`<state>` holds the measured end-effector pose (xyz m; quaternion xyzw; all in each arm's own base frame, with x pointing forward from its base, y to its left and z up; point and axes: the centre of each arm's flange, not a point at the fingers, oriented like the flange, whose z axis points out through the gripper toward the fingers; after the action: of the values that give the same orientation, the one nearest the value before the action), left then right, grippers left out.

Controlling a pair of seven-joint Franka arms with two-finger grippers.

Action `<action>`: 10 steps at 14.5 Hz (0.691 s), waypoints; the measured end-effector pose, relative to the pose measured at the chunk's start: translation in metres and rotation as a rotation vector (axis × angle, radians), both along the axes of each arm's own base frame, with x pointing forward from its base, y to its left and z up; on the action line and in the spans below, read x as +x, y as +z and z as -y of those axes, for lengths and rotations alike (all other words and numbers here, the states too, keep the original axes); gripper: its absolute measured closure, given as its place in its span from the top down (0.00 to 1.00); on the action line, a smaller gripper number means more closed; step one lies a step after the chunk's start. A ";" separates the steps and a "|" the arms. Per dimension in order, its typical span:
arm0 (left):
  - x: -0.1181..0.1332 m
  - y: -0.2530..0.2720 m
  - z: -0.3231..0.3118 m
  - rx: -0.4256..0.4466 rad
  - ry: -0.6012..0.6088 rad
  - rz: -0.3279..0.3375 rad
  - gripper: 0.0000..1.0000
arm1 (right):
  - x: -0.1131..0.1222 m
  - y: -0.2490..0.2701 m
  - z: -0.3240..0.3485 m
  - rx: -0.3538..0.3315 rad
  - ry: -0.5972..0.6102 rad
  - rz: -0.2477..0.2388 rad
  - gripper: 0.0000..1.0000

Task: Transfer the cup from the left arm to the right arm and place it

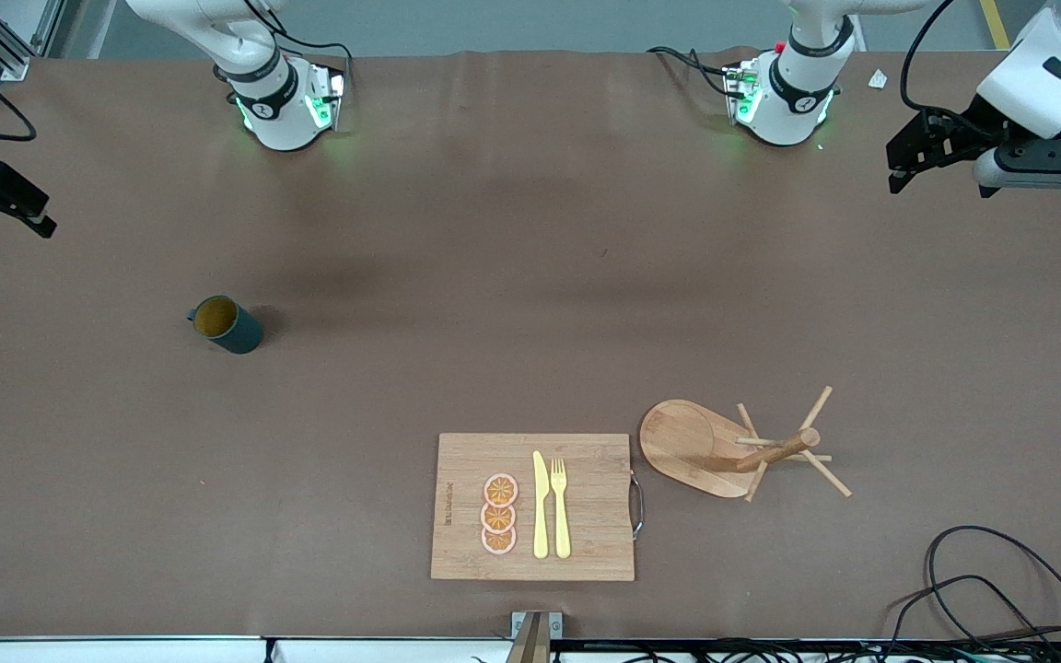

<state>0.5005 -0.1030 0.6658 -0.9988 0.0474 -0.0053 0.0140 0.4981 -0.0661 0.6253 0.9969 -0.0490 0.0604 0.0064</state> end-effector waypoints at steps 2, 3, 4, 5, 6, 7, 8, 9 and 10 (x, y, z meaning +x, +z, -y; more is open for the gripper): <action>0.000 0.000 0.000 0.000 0.000 0.000 1.00 | 0.008 0.008 -0.007 -0.004 0.010 -0.012 1.00; 0.000 0.000 0.000 0.000 0.000 0.000 1.00 | 0.012 0.010 -0.011 -0.006 0.017 -0.013 1.00; 0.000 0.000 0.000 0.000 0.000 0.000 1.00 | 0.015 0.012 -0.015 -0.007 0.023 -0.011 1.00; 0.000 0.000 0.000 0.000 0.000 0.000 1.00 | 0.018 0.014 -0.018 -0.008 0.028 -0.008 1.00; 0.000 0.000 0.000 0.000 0.000 0.000 1.00 | 0.020 0.016 -0.021 -0.009 0.034 -0.004 1.00; 0.000 0.000 0.000 0.000 0.000 0.000 1.00 | 0.022 0.017 -0.026 -0.011 0.042 -0.002 1.00; 0.000 0.000 0.000 0.000 -0.001 0.000 1.00 | 0.026 0.017 -0.030 -0.012 0.048 -0.001 1.00; 0.000 0.000 0.000 0.000 -0.001 0.001 1.00 | 0.031 0.016 -0.033 -0.015 0.051 -0.002 1.00; 0.000 0.000 0.000 0.000 -0.001 0.001 1.00 | 0.036 0.015 -0.033 -0.017 0.050 -0.007 1.00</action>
<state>0.5005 -0.1031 0.6661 -0.9987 0.0477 -0.0056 0.0140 0.5338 -0.0328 0.6406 0.9980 -0.0235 0.0573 0.0137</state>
